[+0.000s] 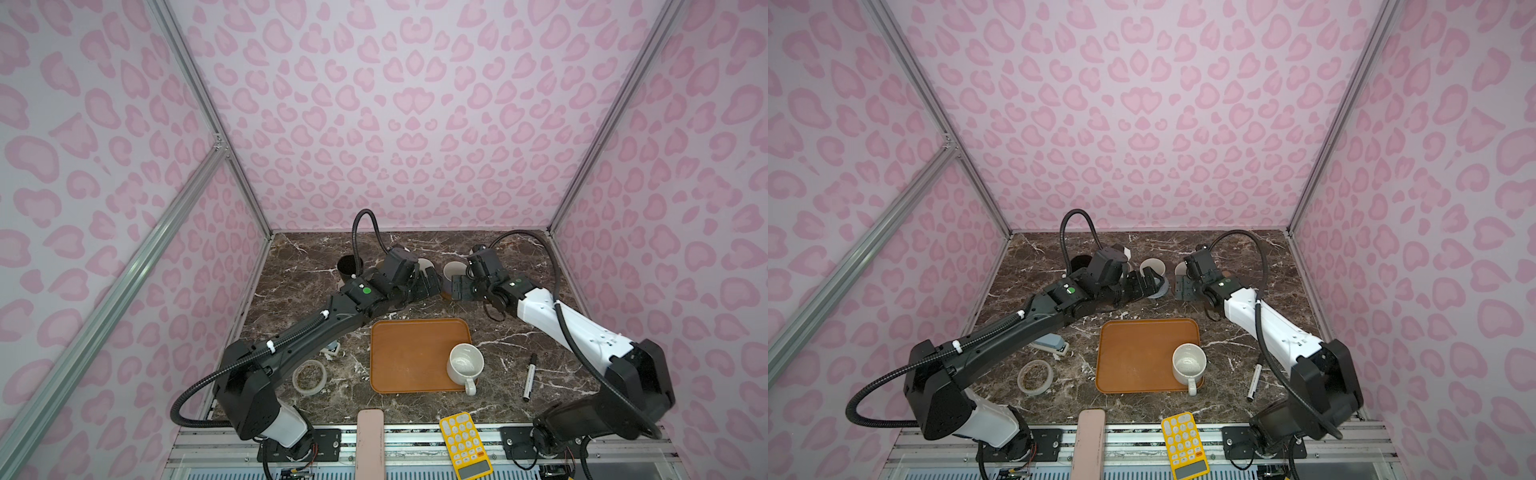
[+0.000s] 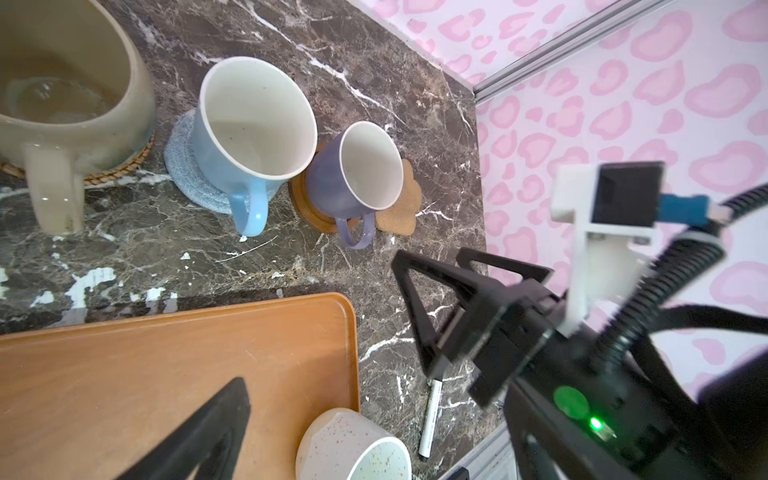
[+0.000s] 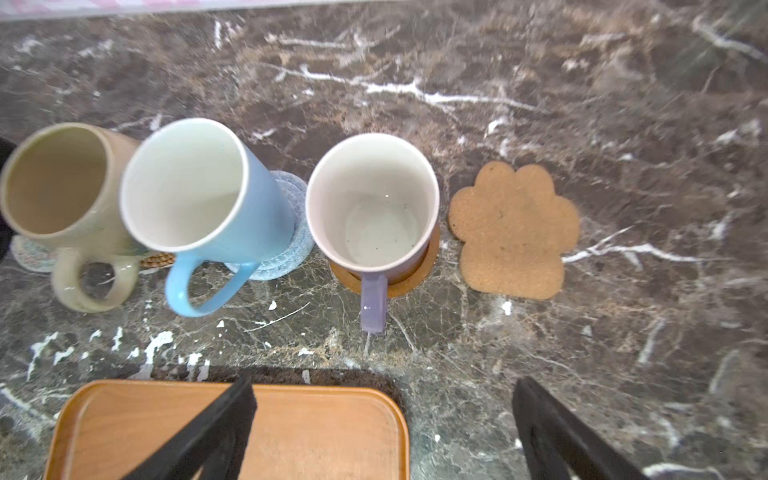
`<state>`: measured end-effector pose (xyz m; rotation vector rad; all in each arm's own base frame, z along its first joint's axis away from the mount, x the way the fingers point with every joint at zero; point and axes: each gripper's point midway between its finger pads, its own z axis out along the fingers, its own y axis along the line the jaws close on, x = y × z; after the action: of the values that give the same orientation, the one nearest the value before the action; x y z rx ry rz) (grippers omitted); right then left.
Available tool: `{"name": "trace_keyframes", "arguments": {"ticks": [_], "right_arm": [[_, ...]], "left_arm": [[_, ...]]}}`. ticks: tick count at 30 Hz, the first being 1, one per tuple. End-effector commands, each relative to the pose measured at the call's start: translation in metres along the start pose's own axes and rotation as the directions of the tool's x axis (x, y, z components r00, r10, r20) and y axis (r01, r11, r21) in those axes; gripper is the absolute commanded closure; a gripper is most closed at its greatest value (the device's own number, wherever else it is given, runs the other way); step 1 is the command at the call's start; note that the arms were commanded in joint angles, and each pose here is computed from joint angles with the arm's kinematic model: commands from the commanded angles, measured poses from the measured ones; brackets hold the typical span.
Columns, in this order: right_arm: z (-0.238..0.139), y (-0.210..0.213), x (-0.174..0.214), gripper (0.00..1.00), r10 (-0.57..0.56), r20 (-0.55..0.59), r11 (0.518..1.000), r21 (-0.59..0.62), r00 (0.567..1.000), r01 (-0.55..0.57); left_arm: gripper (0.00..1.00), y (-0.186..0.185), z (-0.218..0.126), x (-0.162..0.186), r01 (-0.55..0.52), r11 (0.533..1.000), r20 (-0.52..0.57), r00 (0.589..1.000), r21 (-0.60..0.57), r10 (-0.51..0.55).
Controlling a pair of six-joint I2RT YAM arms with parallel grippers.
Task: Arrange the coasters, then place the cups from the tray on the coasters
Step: 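Lower the lavender mug onto the wooden coaster and open the right gripper, then move the right gripper down to the white speckled mug on the tray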
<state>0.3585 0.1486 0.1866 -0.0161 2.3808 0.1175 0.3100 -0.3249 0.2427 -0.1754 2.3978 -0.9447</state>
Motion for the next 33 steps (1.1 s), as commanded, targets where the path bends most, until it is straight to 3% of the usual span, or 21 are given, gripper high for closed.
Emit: {"name": "trace_keyframes", "arguments": {"ticks": [1, 4, 6, 9, 12, 18, 25, 29, 33], "right_arm": [[-0.025, -0.008, 0.003, 0.02, -0.085, 0.045, 0.996, -0.007, 0.995, 0.085], [-0.044, -0.019, 0.015, 0.02, -0.083, 0.075, 0.996, -0.013, 0.994, 0.085], [-0.054, -0.039, 0.024, 0.02, -0.019, 0.099, 0.999, 0.051, 0.995, 0.014], [-0.060, -0.032, 0.054, 0.02, -0.061, 0.057, 0.993, -0.096, 0.996, 0.067], [-0.065, -0.036, 0.074, 0.02, 0.000, 0.003, 0.990, -0.138, 1.000, 0.000], [-0.081, -0.040, 0.117, 0.02, 0.020, -0.130, 0.987, -0.154, 0.991, -0.040], [-0.105, -0.025, 0.147, 0.02, 0.018, -0.153, 0.979, -0.200, 0.988, -0.049], [-0.101, -0.009, 0.170, 0.02, 0.007, -0.206, 0.974, -0.222, 0.979, -0.054], [-0.103, 0.000, 0.188, 0.02, -0.055, -0.198, 0.977, -0.213, 0.979, 0.012]], "left_arm": [[0.03, -0.005, -0.016, -0.007, -0.054, 0.998, 0.057, 0.997, 0.023, 0.053], [0.03, -0.008, -0.031, -0.008, -0.098, 0.994, 0.087, 0.992, 0.040, 0.094], [0.03, -0.009, -0.037, -0.004, -0.128, 0.990, 0.092, 0.988, 0.060, 0.122], [0.02, -0.009, -0.044, 0.006, -0.180, 0.980, 0.079, 0.982, 0.087, 0.174], [0.02, -0.006, -0.048, 0.016, -0.205, 0.972, 0.070, 0.978, 0.112, 0.198], [0.03, -0.001, -0.042, 0.042, -0.157, 0.977, -0.004, 0.987, 0.141, 0.159], [0.03, -0.006, -0.028, 0.082, -0.197, 0.973, -0.069, 0.976, 0.121, 0.206], [0.03, -0.001, -0.021, 0.097, -0.159, 0.980, -0.110, 0.979, 0.118, 0.172], [0.03, 0.012, -0.021, 0.106, -0.119, 0.989, -0.115, 0.985, 0.087, 0.129]]}}
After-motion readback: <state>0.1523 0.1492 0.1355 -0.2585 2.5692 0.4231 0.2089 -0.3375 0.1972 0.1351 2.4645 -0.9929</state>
